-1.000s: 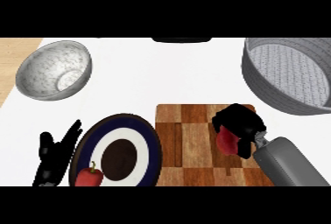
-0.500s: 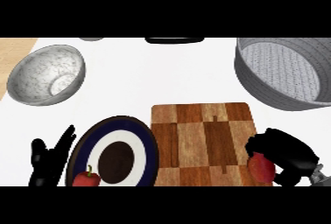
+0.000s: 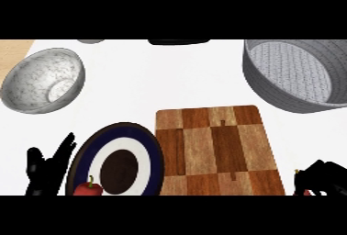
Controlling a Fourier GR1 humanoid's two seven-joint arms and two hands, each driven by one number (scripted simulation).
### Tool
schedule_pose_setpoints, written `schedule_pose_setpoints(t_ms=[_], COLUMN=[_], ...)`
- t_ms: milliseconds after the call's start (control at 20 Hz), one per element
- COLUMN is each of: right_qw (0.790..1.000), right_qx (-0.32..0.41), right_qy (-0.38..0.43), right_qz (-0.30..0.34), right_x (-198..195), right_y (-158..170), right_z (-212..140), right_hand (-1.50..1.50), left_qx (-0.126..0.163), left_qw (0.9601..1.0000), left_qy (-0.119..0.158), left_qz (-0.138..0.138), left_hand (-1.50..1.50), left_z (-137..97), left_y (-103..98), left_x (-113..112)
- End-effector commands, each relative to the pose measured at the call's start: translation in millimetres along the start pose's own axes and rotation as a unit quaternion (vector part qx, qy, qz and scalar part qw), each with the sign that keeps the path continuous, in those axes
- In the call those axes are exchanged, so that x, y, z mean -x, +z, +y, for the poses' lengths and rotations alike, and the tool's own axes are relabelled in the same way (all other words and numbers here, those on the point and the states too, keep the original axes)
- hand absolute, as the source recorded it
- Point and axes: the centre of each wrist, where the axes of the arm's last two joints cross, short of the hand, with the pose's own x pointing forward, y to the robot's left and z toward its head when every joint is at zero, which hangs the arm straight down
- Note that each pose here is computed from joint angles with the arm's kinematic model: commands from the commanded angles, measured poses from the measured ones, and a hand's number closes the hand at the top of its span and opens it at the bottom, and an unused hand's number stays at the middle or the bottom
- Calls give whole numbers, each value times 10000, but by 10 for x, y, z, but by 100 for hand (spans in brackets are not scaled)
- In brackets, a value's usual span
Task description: Pick the pear from the cutting board and place it in the basket
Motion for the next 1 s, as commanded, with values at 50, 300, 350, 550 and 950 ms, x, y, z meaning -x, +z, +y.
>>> schedule_pose_setpoints(t_ms=[50,300,350,550,950], right_qw=[9822,9733,9699,9612,9410], right_qx=[1344,1758,1962,2382,2877], right_qy=[-1072,-1419,-1396,-1387,-1623], right_qz=[-760,-396,-373,127,733], right_x=[-70,-129,-152,-311,-370], right_y=[185,598,599,667,756], right_z=[-515,-1381,-1553,-2213,-3016], right_hand=[150,150,150,150,150], left_qx=[-14,72,184,143,362], left_qw=[9992,9995,9994,9995,9991], left_qy=[134,-64,-28,-1,-60], left_qz=[386,310,308,275,204], left_hand=[0,0,0,0,0], left_z=[59,32,73,-7,-403], left_y=[31,97,-23,-59,-146], left_x=[179,196,98,29,-116])
